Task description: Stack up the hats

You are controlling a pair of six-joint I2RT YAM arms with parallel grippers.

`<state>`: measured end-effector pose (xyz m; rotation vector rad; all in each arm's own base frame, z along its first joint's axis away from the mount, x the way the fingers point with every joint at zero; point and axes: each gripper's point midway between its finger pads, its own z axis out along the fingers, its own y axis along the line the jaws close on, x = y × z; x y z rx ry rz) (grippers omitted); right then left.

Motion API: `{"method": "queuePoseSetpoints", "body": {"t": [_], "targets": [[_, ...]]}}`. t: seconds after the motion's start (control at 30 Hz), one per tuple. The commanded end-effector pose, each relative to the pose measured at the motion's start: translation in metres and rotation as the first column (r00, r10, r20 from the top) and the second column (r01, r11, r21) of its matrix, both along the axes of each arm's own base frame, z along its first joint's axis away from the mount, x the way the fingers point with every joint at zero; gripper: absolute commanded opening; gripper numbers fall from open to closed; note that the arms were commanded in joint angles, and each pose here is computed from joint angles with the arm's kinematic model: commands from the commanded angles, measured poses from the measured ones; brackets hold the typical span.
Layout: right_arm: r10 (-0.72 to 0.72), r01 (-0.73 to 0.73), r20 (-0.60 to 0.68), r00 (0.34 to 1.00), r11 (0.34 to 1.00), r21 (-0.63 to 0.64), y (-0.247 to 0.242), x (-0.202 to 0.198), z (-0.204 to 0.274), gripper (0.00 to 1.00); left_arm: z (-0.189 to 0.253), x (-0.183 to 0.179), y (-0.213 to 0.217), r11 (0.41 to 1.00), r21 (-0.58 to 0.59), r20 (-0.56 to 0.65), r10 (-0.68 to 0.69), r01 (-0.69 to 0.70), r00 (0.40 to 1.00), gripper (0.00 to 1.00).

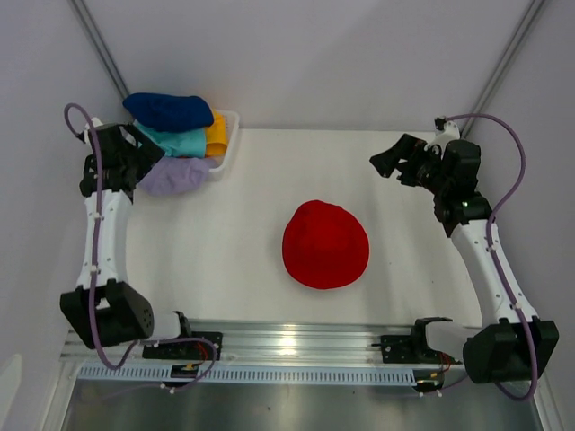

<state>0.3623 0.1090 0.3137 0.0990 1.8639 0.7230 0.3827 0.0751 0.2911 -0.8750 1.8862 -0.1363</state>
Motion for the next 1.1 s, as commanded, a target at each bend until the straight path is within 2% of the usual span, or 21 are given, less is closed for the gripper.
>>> {"method": "queuePoseSetpoints", "body": {"t": [0.0, 0.13, 0.27, 0.33, 0.37, 0.43, 0.47, 0.6, 0.73, 0.83, 0.93, 0.97, 1.03, 1.07], "targets": [[0.038, -0.038, 0.082, 0.996, 0.999, 0.0, 0.005, 0.017, 0.023, 1.0, -0.003, 0.019, 0.017, 0.999, 0.027, -0.015, -0.033, 0.033, 0.999, 0.97], [0.05, -0.05, 0.048, 0.998, 0.999, 0.001, 0.009, 0.031, 0.011, 0.99, -0.027, 0.038, 0.024, 1.0, 0.002, -0.063, -0.007, 0.008, 0.998, 0.96], [0.051, -0.051, 0.015, 0.999, 0.999, 0.014, 0.01, 0.043, -0.006, 1.0, -0.081, 0.049, 0.027, 0.999, -0.048, -0.166, 0.014, -0.022, 0.986, 0.96], [0.059, -0.06, 0.015, 0.998, 0.998, 0.017, 0.012, 0.046, -0.006, 1.0, -0.09, 0.053, 0.023, 0.997, -0.073, -0.161, 0.0, -0.012, 0.987, 0.96], [0.062, -0.062, 0.012, 0.998, 0.998, 0.015, 0.012, 0.048, -0.009, 0.99, -0.11, 0.048, 0.016, 0.995, -0.104, -0.181, -0.023, 0.004, 0.983, 0.96], [0.06, -0.06, 0.02, 0.998, 0.998, 0.01, 0.012, 0.052, -0.008, 0.99, -0.108, 0.061, 0.011, 0.991, -0.125, -0.103, -0.051, 0.038, 0.993, 0.96], [0.061, -0.061, 0.013, 0.998, 0.998, 0.011, 0.012, 0.055, -0.011, 0.99, -0.125, 0.059, 0.005, 0.987, -0.154, -0.124, -0.063, 0.044, 0.99, 0.96], [0.076, -0.076, 0.021, 0.997, 0.997, 0.016, 0.015, 0.059, -0.006, 0.99, -0.147, 0.072, -0.002, 0.98, -0.189, -0.144, -0.083, 0.055, 0.986, 0.94], [0.065, -0.065, 0.026, 0.998, 0.998, 0.01, 0.013, 0.061, -0.005, 1.0, -0.168, 0.077, -0.007, 0.986, -0.162, -0.205, -0.073, 0.04, 0.976, 0.89], [0.059, -0.059, 0.019, 0.998, 0.998, 0.006, 0.012, 0.06, -0.007, 1.0, -0.177, 0.081, -0.011, 0.986, -0.164, -0.208, -0.077, 0.043, 0.975, 0.74], [0.057, -0.057, 0.018, 0.998, 0.998, -0.002, 0.011, 0.059, -0.007, 0.99, -0.18, 0.083, -0.01, 0.985, -0.166, -0.203, -0.075, 0.041, 0.976, 0.38], [0.055, -0.055, 0.016, 0.998, 0.998, -0.002, 0.011, 0.058, -0.007, 0.99, -0.176, 0.084, -0.01, 0.986, -0.164, -0.191, -0.074, 0.042, 0.979, 0.17], [0.055, -0.055, 0.016, 0.998, 0.998, 0.005, 0.011, 0.057, -0.006, 0.99, -0.172, 0.083, -0.01, 0.987, -0.156, -0.182, -0.077, 0.049, 0.98, 0.02], [0.058, -0.058, 0.017, 0.998, 0.998, 0.01, 0.012, 0.056, -0.005, 1.0, -0.161, 0.082, -0.01, 0.988, -0.139, -0.159, -0.083, 0.061, 0.984, 0.01]]}}
